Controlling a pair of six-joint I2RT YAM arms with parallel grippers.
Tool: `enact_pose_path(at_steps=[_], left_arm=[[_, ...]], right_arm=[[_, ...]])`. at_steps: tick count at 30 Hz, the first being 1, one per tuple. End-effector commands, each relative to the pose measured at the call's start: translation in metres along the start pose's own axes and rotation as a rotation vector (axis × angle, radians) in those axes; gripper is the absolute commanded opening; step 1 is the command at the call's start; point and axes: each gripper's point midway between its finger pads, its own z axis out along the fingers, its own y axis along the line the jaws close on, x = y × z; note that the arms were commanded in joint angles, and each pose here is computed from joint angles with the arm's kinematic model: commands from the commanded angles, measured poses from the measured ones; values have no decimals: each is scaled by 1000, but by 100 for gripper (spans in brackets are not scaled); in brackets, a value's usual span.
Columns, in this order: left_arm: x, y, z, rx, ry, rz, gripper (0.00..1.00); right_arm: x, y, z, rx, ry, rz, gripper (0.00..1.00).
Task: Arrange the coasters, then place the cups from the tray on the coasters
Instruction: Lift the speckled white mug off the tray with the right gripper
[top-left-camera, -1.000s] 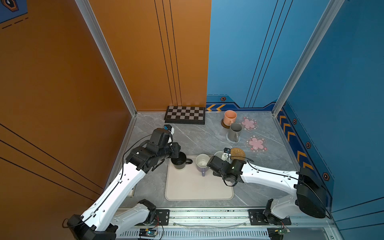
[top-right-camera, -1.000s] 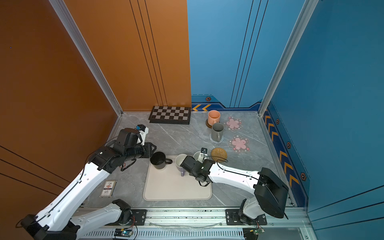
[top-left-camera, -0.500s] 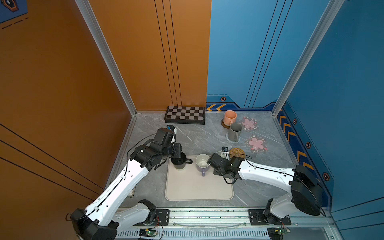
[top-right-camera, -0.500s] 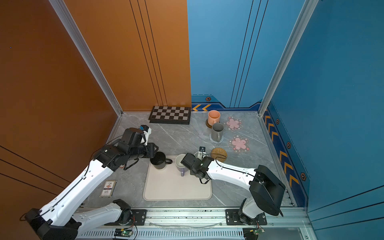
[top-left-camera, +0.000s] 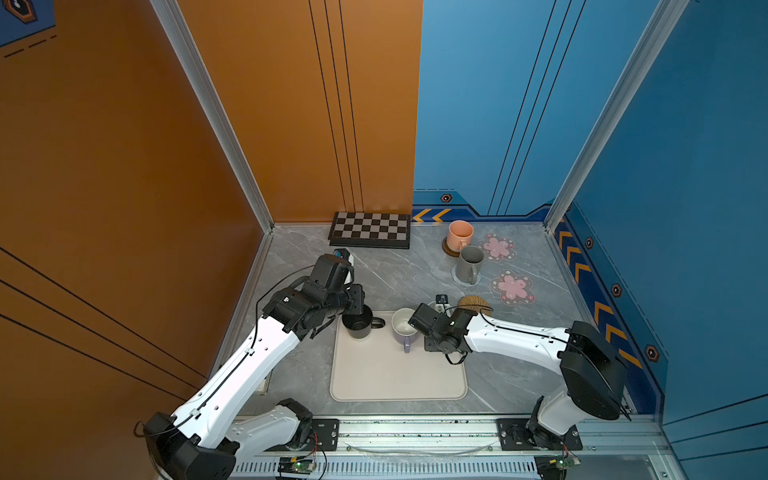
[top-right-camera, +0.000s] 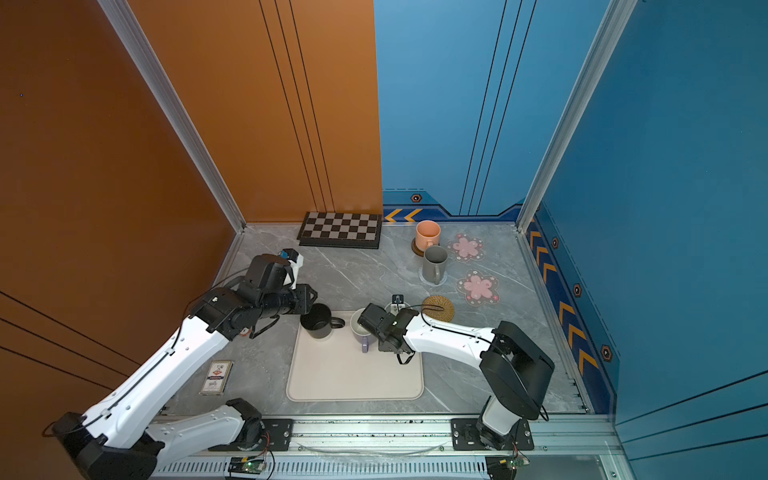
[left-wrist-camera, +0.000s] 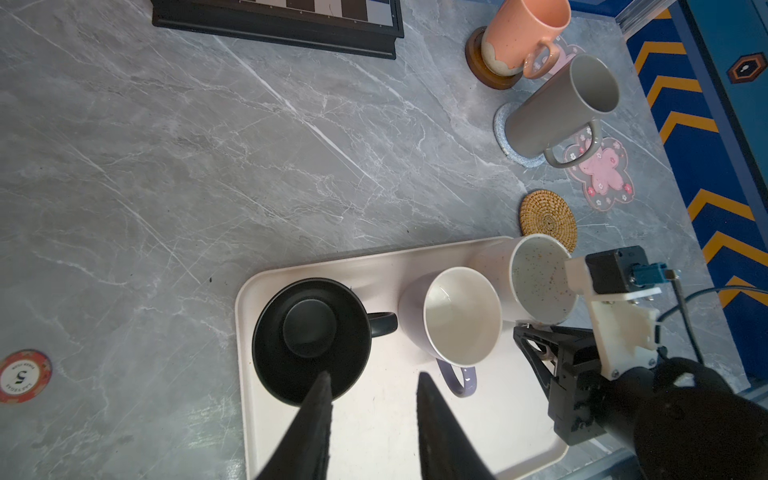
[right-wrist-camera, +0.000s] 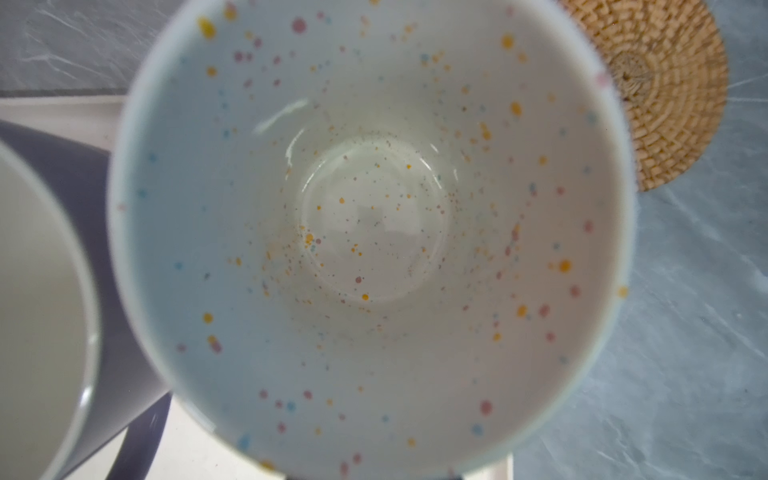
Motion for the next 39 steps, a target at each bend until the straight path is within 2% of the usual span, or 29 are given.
enact_pose_path(at_steps=[1, 4, 15, 26, 31, 39], left_arm=[[-8, -3, -5, -7, -19, 1, 36], [-11, -4, -4, -9, -20, 3, 36], [-23, -15, 0, -4, -21, 22, 36], [-42, -32, 10, 4, -22, 50, 35], [-50, -43, 14, 16, -20, 70, 35], [-58, -50, 17, 10, -32, 93, 36]], right_arm=[[-6, -2, -7, 0, -3, -6, 9], [-11, -8, -17, -2, -20, -6, 0], [-27, -43, -63, -22, -104, -1, 0], [-49, -113, -109, 32, -202, 70, 0], [-58, -152, -116, 82, -214, 145, 0], [-76, -195, -114, 167, -190, 123, 0]])
